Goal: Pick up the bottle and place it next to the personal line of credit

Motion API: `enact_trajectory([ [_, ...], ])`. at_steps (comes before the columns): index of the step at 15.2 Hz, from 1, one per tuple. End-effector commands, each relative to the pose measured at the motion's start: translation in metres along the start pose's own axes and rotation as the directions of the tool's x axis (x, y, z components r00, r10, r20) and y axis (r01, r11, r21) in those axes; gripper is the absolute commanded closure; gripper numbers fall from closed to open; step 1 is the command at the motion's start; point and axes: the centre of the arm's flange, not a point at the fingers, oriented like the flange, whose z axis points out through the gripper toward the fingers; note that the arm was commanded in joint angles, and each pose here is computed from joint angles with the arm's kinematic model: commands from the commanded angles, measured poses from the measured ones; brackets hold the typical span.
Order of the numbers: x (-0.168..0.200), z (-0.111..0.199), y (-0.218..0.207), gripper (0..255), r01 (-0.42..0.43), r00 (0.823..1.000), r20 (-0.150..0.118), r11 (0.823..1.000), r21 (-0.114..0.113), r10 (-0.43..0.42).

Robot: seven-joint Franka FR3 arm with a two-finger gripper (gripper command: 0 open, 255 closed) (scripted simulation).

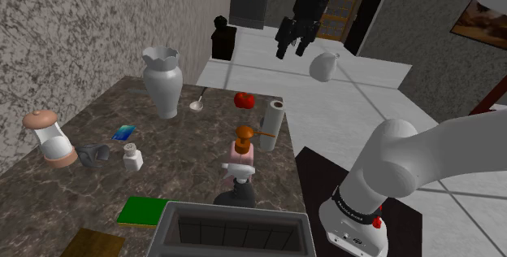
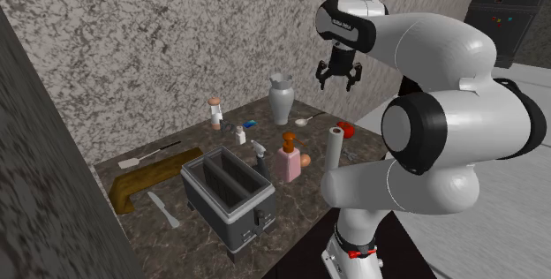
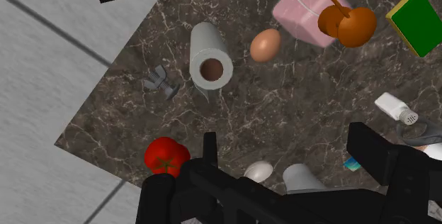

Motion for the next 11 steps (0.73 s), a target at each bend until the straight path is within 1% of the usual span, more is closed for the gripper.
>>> enact_trajectory([
  [1,0.0,0.0,0.0,0,0.0,1.0,0.0,1.0,0.0,0.0],
  [11,-0.029,0.098,-0.079,0,0.061,0.998,0.021,0.998,0.024,-0.061],
])
